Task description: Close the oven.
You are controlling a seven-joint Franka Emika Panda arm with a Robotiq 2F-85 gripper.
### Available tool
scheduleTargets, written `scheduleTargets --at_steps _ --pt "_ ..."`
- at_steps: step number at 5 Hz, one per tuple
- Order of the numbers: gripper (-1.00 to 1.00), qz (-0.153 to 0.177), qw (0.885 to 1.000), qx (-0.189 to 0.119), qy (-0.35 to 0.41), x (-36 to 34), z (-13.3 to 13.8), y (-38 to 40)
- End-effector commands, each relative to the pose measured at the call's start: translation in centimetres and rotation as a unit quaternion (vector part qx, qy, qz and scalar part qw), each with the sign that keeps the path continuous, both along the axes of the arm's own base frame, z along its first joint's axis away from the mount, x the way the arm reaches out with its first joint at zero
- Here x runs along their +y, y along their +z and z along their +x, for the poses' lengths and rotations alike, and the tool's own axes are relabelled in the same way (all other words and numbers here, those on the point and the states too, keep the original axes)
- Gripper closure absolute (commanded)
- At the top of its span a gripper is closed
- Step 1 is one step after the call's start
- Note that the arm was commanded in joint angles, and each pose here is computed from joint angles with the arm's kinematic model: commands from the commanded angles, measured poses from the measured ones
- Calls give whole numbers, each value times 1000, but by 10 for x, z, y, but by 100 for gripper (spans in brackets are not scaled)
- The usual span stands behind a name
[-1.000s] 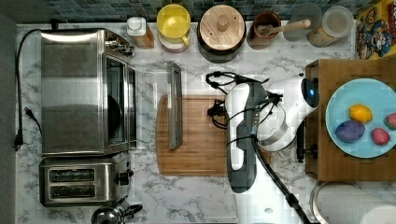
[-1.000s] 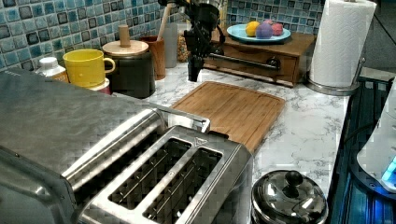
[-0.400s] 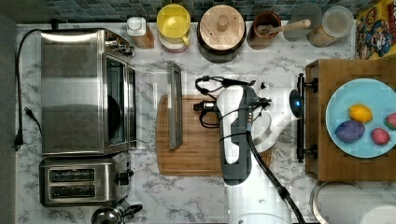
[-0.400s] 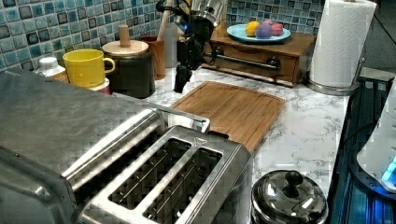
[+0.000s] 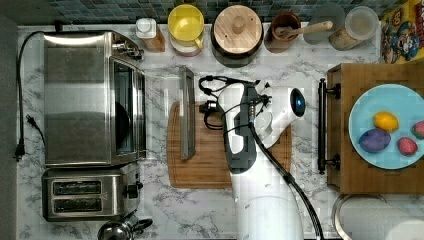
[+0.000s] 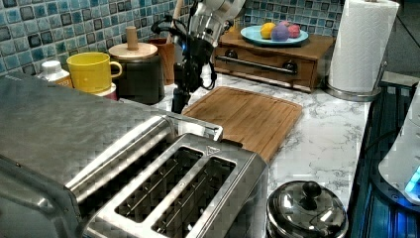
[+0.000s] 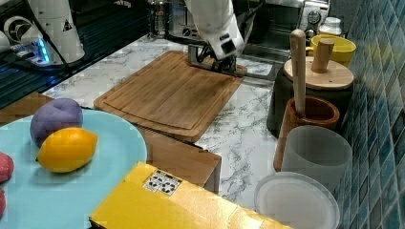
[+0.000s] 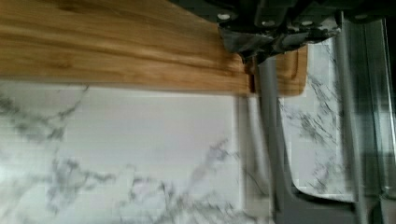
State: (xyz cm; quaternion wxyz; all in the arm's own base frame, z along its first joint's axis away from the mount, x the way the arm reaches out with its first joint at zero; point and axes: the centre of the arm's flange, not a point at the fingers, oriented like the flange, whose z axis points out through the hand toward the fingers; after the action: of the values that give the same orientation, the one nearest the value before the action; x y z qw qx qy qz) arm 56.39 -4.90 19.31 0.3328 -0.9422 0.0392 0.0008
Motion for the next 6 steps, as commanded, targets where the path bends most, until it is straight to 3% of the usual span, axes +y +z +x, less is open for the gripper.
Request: scheduleTargets --at_steps 1,2,4,6 --pt "100 50 993 -104 -4 -22 15 89" --pt "100 66 993 -92 32 -6 23 86" --pt "100 59 993 -38 92 42 39 57" --pt "100 66 995 -38 65 44 41 56"
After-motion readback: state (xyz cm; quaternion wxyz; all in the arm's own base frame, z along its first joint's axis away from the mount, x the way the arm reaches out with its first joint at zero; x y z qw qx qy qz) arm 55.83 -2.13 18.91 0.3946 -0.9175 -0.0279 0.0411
